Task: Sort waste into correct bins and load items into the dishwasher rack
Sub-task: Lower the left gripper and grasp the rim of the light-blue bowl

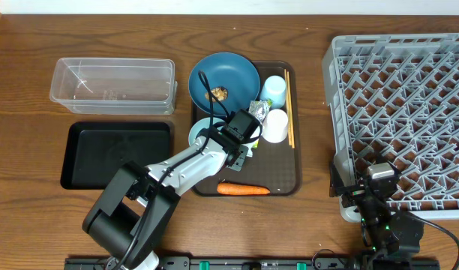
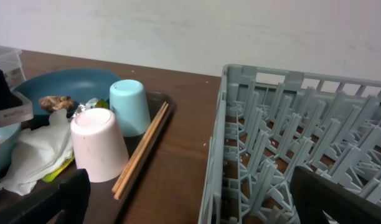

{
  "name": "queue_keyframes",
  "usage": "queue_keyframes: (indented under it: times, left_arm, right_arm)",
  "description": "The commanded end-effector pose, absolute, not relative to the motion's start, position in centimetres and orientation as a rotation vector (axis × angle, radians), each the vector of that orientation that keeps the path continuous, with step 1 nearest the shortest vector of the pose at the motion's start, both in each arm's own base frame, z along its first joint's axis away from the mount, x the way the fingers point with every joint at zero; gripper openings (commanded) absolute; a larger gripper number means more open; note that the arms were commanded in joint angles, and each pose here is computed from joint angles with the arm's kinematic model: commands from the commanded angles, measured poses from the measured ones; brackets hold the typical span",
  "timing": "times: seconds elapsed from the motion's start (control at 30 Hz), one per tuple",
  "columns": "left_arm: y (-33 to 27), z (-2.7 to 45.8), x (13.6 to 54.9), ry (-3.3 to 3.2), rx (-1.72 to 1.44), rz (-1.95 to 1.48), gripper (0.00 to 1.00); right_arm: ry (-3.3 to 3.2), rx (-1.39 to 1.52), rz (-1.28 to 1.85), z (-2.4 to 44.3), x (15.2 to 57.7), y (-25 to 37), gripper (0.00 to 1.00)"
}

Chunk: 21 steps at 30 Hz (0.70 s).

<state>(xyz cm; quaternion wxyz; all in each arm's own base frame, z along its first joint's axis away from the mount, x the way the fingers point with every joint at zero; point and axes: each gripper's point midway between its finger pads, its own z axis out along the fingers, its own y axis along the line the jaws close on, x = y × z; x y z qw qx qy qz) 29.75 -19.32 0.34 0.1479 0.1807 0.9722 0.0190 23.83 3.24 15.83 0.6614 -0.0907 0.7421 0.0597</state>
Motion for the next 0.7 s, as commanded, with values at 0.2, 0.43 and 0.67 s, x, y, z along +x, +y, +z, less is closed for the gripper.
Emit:
queue_keyframes:
  times: [0.2,0.43,0.67]
  left_arm:
    - [-18.55,-0.70,29.03,2.822,0.548,0.101,0.40]
    - [-18.56,-0.64,29.05,2.821,0.548,0.100,0.32]
    - [-18.57,-0.55,29.06,2.819,0.547,0.098,0.28]
  right_arm:
    - [1.678,-0.216,0.126,15.71,23.83,3.21,0.99]
    - [1.678,-0.216,0.126,15.71,23.83,3.21,0.99]
    - [1.678,-0.216,0.126,15.71,23.83,3.21,0.99]
